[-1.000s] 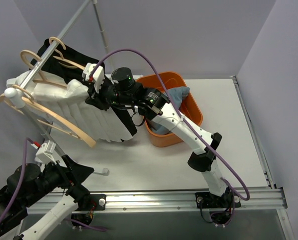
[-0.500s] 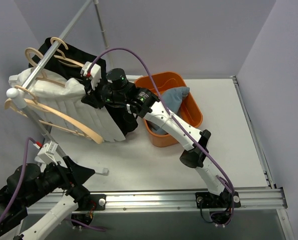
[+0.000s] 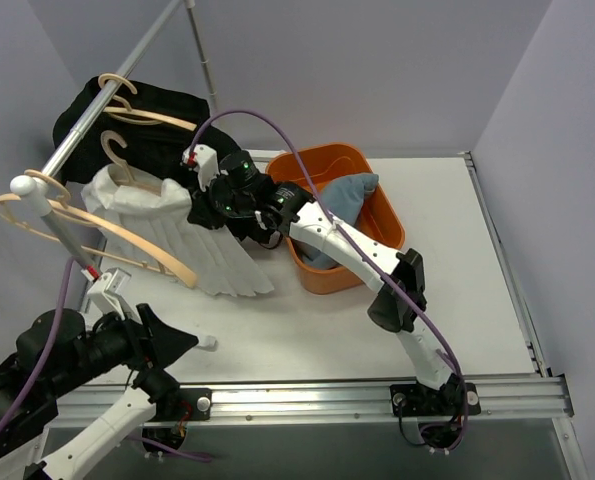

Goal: Remove the skirt from the hanger

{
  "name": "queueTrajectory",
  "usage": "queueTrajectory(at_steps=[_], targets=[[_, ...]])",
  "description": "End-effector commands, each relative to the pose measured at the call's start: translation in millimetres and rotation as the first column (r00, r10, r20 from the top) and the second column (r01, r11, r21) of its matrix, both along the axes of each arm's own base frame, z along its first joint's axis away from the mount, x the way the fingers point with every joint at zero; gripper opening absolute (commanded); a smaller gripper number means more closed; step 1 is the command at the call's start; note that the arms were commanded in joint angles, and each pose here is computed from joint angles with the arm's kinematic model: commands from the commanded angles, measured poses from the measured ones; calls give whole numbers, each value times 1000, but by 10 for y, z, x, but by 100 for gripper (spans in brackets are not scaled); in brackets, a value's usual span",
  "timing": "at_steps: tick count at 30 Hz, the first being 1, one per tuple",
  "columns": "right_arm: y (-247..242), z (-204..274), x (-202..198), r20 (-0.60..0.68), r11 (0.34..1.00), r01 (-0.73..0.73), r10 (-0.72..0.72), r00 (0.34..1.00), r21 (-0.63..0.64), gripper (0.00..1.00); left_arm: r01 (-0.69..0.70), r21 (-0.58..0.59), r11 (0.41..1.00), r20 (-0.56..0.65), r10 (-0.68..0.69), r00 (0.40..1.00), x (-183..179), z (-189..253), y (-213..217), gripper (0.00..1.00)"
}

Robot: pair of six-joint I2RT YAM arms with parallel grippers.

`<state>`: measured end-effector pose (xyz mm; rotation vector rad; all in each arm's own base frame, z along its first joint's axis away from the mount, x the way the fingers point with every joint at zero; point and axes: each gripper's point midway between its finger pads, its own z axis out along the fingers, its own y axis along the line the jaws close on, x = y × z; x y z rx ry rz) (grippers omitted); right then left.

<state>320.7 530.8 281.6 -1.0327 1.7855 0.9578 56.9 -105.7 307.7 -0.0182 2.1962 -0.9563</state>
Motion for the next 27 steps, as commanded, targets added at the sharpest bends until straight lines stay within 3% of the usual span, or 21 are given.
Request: queueTrajectory(at_steps=[1,10,14,19,27], targets=[[-265,795,-211,64,990,8,-18,998,143,0,93,1,996,95,-93,991,118,303,-179,80],[-893,683,-639,-32,994,80,-78,996,69,0,131,-34,991,166,-124,978,494,829,-508,79],[-1259,852,-931,-48,989,108,-104,993,97,0,112,-93,989,207,-91,974,648,1156,-613,77],[-1615,627,-1322,-150,989,133,-123,981,60,0,86,-156,984,285,-38,958,854,1592,-703,77],[-2094,840,-1946,-213,979,152,-121,970,136,0,57,-156,986,365,4,931,1090,2021,-758,75]])
